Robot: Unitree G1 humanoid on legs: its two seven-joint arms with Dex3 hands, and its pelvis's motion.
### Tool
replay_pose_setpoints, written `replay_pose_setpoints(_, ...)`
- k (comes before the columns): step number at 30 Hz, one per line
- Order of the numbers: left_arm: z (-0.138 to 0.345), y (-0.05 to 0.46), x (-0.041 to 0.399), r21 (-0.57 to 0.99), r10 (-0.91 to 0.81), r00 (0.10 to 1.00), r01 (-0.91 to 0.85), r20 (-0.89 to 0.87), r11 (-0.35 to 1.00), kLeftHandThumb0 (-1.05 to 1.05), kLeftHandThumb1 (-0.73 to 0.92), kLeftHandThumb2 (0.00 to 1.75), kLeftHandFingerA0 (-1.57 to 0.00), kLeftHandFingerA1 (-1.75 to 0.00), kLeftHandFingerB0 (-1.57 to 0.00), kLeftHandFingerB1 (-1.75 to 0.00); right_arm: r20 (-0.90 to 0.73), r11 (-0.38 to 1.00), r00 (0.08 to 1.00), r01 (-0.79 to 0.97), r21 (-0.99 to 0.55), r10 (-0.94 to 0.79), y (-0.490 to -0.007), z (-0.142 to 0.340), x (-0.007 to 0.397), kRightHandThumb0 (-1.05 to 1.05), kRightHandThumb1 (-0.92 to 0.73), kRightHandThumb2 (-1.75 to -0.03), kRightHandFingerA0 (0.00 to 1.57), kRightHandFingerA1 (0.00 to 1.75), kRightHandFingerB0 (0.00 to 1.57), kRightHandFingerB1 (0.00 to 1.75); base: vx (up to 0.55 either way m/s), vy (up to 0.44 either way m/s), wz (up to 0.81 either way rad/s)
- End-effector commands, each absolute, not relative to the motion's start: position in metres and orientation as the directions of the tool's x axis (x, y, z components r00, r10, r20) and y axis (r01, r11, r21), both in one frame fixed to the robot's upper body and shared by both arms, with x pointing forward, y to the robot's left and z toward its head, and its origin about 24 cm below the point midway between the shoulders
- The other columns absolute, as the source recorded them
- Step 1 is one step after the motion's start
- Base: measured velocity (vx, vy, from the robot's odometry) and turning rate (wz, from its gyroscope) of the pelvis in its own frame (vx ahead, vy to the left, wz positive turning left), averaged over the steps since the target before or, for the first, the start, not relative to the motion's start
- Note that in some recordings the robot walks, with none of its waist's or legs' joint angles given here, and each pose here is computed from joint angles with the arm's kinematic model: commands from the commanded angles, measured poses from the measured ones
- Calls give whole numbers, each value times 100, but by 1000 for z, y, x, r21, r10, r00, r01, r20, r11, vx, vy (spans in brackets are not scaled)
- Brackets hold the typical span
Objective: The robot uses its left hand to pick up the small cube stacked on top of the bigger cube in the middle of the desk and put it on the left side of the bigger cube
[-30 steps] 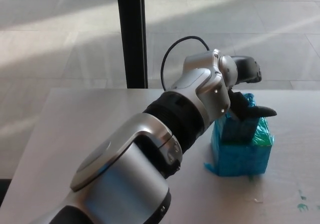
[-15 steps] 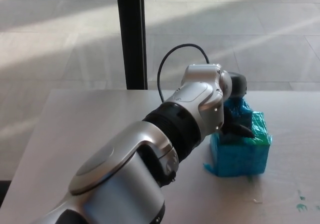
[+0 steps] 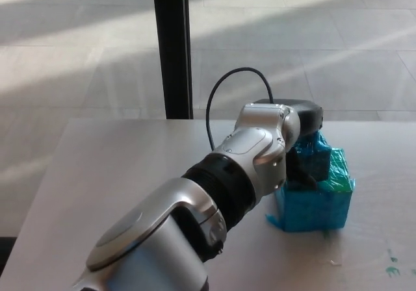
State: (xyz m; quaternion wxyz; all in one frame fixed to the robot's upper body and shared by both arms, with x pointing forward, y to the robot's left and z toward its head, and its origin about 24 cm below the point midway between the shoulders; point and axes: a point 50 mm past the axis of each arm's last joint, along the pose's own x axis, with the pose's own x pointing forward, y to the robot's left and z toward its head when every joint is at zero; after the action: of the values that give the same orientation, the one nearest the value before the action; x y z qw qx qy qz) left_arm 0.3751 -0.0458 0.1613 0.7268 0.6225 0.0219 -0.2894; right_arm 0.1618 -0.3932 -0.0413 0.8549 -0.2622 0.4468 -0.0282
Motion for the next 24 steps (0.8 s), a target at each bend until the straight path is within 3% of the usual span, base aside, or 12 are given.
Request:
replay_pose_setpoints(1,117,-50,362,848,-432,811,503,-395,168,-26,65,64,-69,-99,-53,-48,-730,843,615,-188,-504,-299,-398,-37,162,-41,-71,-61,57,50,40,34,0,0,0)
replay_pose_setpoints(4,114,-51,361,829,-431,825,499,-366,251,-14,67,71,-64,-102,-49,-44,-724,853,624,-172,-493,-293,-398,-37,162,-39,-72,-61,57,52,41,35,0,0,0)
replay_pose_setpoints(5,114,-51,361,828,-432,828,495,-358,264,-11,64,77,-54,-96,-55,-47,-723,853,626,-171,-493,-292,-398,-37,162,-39,-72,-61,57,52,41,35,0,0,0)
replay_pose_setpoints(6,113,-50,361,825,-431,834,488,-344,286,-13,65,76,-56,-119,-71,-55,-722,850,628,-176,-496,-291,-398,-36,162,-40,-72,-62,58,52,42,34,0,0,0)
replay_pose_setpoints(7,113,-50,361,822,-429,838,484,-337,300,-13,65,76,-56,-119,-71,-55,-722,846,627,-184,-501,-291,-398,-36,162,-40,-72,-62,58,52,42,34,0,0,0)
replay_pose_setpoints(8,112,-49,361,824,-429,845,471,-319,316,-17,54,69,-74,-124,-95,-78,-719,843,630,-184,-505,-293,-398,-36,163,-37,-72,-62,58,54,44,35,0,0,0)
replay_pose_setpoints(9,112,-49,361,823,-429,845,472,-320,317,-18,54,68,-74,-117,-96,-79,-722,843,624,-183,-505,-297,-398,-36,164,-36,-72,-62,59,55,45,34,0,0,0)
replay_pose_setpoints(12,112,-49,362,825,-427,844,473,-323,310,-17,60,82,-68,-121,-85,-88,-722,838,623,-188,-513,-302,-398,-36,165,-32,-72,-61,61,54,46,35,0,0,0)
replay_pose_setpoints(13,111,-48,362,811,-408,840,496,-358,309,-23,77,75,-58,-114,-64,-74,-718,836,627,-187,-516,-303,-398,-36,167,-33,-72,-61,60,52,48,36,0,0,0)
replay_pose_setpoints(19,107,-47,362,818,-385,839,503,-384,279,-27,83,80,-52,-91,-58,-71,-710,836,630,-170,-522,-315,-398,-35,170,-32,-72,-61,62,54,51,37,0,0,0)
replay_pose_setpoints(20,107,-46,362,827,-389,841,494,-376,268,-25,76,83,-57,-112,-61,-76,-709,834,630,-172,-525,-317,-398,-35,170,-30,-73,-61,62,53,51,37,0,0,0)
replay_pose_setpoints(24,110,-45,364,844,-391,846,476,-363,247,-26,76,81,-61,-121,-59,-80,-708,836,631,-166,-522,-316,-398,-35,171,-30,-71,-61,63,55,52,38,0,0,0)
